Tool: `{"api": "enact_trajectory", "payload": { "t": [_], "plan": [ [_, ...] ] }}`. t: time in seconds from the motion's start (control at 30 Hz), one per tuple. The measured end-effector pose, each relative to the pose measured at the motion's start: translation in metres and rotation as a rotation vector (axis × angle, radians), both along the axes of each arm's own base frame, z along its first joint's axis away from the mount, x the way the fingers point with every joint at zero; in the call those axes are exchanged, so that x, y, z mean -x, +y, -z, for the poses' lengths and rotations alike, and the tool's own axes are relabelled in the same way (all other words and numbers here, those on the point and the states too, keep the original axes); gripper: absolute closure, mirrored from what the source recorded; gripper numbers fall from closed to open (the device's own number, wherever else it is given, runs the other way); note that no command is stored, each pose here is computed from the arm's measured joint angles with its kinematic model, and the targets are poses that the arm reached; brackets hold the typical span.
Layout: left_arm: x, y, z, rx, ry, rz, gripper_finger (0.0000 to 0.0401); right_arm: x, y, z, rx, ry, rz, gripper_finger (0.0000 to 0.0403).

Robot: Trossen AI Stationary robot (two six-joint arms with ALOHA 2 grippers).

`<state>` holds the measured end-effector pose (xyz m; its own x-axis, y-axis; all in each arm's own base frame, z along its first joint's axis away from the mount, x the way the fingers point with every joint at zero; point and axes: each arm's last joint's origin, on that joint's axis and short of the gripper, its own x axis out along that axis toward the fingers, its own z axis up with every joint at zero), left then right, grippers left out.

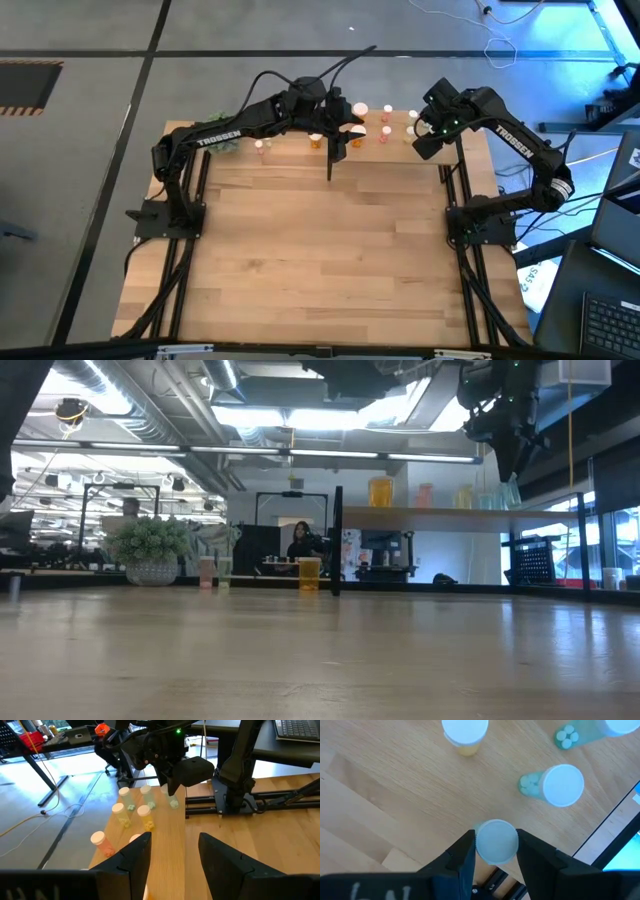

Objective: Pick and place medicine bottles onto shelf by color
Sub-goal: Put the blue pill bottle on the shelf aligned with the other blue pill bottles

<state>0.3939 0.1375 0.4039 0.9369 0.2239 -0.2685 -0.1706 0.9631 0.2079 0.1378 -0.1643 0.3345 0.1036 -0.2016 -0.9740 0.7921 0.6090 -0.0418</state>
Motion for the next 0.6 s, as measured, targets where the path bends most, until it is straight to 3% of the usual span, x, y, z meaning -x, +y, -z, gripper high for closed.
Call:
{"api": "enact_trajectory", "payload": {
  "t": [0.6],
  "plan": [
    [0.0,0.0,0.0,-0.002,0.0,0.0,0.0242,-0.003,-0.003,0.012,0.015,-0.012,0.0,0.0267]
  ]
}}
